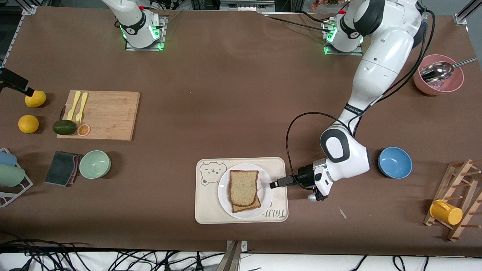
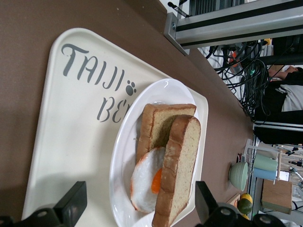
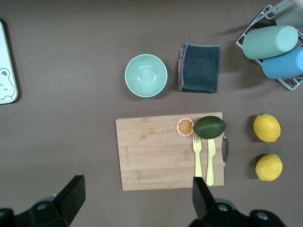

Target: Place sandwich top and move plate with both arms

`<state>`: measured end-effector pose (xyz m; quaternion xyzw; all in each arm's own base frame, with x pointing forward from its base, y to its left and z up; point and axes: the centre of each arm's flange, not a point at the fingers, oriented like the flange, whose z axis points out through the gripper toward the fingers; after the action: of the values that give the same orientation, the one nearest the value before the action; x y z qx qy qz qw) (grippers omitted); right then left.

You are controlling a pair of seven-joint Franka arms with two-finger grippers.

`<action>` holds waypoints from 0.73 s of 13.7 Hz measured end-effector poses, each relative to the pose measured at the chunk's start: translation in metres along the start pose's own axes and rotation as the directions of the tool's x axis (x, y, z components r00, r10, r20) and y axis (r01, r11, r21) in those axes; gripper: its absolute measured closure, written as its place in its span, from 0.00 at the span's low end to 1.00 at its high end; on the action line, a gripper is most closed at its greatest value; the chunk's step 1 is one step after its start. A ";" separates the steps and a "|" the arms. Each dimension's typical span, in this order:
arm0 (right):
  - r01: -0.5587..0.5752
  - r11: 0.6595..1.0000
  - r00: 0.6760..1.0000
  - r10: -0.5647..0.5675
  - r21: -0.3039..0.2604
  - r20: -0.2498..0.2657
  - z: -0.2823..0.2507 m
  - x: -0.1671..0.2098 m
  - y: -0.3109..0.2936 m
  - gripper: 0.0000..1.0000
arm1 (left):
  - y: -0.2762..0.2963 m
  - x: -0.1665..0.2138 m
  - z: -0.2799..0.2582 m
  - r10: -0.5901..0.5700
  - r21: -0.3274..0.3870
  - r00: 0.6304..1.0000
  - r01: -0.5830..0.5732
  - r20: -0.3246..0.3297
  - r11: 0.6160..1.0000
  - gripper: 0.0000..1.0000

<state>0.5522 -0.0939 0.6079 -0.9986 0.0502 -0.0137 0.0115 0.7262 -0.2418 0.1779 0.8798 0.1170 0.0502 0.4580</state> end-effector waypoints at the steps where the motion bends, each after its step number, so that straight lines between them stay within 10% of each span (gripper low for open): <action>1: 0.000 1.000 1.000 0.000 0.000 0.000 0.000 0.000 0.000 0.00 | 0.002 -0.001 -0.002 0.003 0.005 1.000 -0.003 0.002 1.000 0.00; 10: 0.000 1.000 1.000 0.000 0.000 -0.004 -0.001 0.000 0.000 0.00 | 0.032 -0.009 -0.031 0.108 0.217 0.993 -0.116 0.049 0.969 0.00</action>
<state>0.5524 -0.0939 0.6090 -0.9986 0.0502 -0.0157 0.0113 0.7165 -0.2371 0.2219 0.9310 0.0636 0.0467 0.3564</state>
